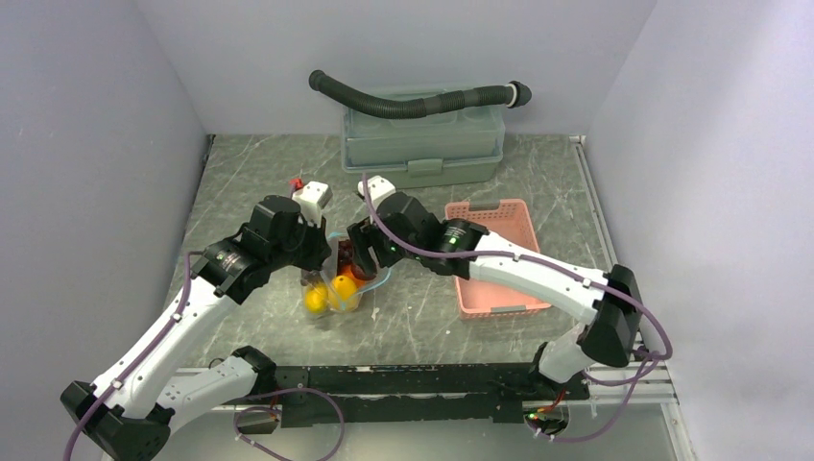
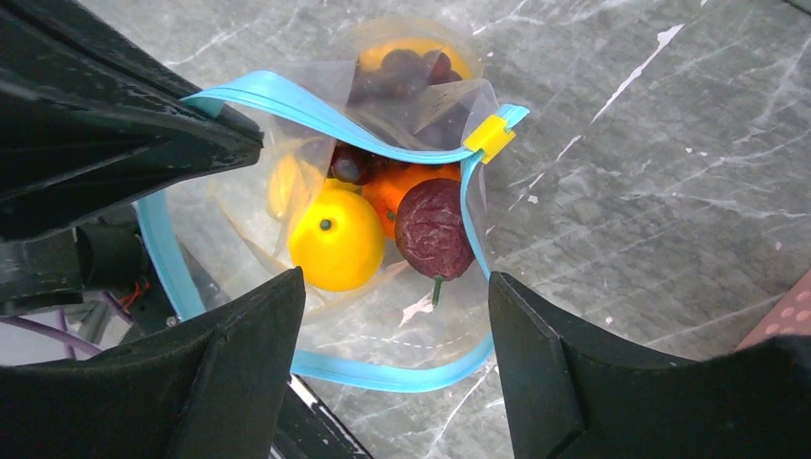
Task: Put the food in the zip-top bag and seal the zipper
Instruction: Place the fake fruit in the zipper food storage bag, then adjust the zipper food storage bag at the center of the board.
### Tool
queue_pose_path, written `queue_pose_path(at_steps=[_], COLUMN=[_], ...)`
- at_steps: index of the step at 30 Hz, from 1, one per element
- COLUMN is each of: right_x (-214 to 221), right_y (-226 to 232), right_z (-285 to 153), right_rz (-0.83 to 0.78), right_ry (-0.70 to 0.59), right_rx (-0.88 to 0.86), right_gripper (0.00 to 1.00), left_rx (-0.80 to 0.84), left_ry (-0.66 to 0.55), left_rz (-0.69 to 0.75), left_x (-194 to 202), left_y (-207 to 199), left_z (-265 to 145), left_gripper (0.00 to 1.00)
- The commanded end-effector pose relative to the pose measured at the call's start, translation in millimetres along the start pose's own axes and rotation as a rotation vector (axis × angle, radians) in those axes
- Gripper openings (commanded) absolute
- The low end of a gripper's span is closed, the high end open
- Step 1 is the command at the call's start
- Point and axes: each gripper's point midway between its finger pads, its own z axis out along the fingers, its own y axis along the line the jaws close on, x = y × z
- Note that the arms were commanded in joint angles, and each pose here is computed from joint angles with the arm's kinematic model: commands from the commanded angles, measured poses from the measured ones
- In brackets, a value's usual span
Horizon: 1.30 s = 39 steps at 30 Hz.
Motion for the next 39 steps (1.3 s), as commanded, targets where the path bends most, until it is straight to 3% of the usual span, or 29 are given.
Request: queue_pose_path(at_steps=[1, 8, 28, 34, 39], right_x=[-29, -21, 41, 46, 43], right_y=[5, -11, -25, -30, -30], right_z=[-29, -40, 10, 17, 15], right_rz=[0.044, 0.105, 0.324, 0.371, 0.380], right_ry=[-0.123, -0.136, -0.003, 0.007, 0.006], right_rx=[-0.022, 0.051, 0.153, 0.194, 0.203], right_gripper=[0.74, 0.73, 0.56, 0.43, 0.16], left_rx=[-0.002, -0.001, 0.000, 0.000, 0.000], left_ry=[-0.018, -0.020, -0.026, -0.022, -0.023], left_rz=[0.021, 0.021, 0.019, 0.019, 0.018], left_x=[-4, -5, -5, -4, -5], left_y=[1, 1, 0, 0, 0], left_z=[0, 0, -1, -1, -1], left_gripper=[0.00, 0.00, 0.00, 0.00, 0.00])
